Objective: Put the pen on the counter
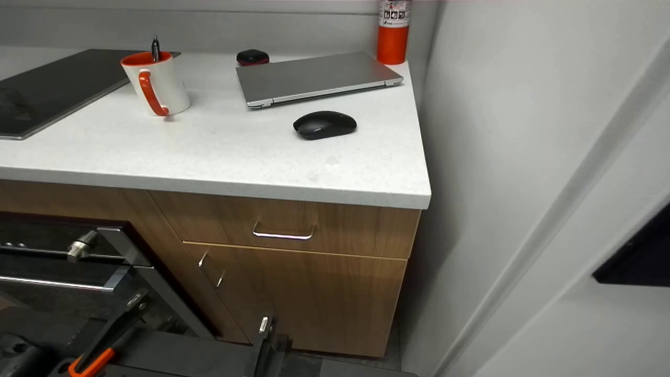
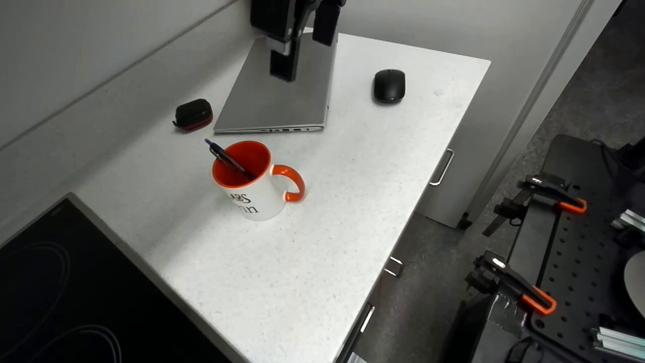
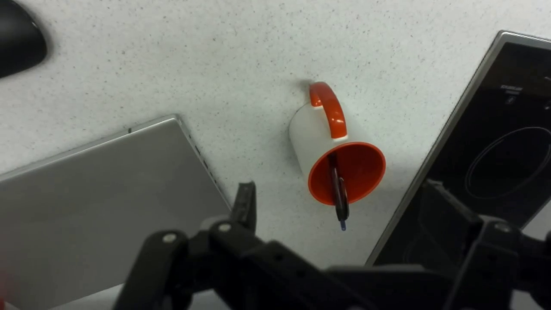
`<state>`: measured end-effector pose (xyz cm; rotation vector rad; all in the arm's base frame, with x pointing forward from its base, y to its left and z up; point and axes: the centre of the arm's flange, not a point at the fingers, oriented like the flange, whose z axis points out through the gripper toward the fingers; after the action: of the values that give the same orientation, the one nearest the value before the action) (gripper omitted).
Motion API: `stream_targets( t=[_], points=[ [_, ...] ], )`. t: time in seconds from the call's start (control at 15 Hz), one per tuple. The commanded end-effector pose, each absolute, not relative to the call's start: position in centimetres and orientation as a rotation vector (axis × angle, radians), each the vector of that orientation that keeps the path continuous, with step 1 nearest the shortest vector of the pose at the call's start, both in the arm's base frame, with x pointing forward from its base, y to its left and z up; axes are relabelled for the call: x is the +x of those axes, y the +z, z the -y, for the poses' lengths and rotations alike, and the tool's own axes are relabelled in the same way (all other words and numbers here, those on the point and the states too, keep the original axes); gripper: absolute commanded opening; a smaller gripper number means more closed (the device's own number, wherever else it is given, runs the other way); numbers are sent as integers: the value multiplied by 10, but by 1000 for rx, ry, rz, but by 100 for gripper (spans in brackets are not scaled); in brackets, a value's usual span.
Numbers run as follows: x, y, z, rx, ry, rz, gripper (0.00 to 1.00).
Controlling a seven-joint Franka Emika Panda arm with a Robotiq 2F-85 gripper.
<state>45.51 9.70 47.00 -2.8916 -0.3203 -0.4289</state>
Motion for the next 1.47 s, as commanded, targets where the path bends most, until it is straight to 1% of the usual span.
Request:
stream_targets(
  t=[0.0, 0.4, 0.67, 0.87, 0.93, 1.0, 1.13, 1.4],
  points=[
    [455, 470, -97, -2892, -429, 320, 100],
    [493, 442, -148, -2886, -493, 316, 100],
    [529, 425, -178, -2900, -606, 286, 100],
    [552, 412, -192, -2922, -602, 271, 100],
    [556, 409, -193, -2919, -574, 272, 100],
    [530, 410, -180, -2913, -572, 299, 100],
    [541, 402, -183, -2915, -559, 295, 100],
    [547, 396, -188, -2915, -555, 300, 100]
  ],
)
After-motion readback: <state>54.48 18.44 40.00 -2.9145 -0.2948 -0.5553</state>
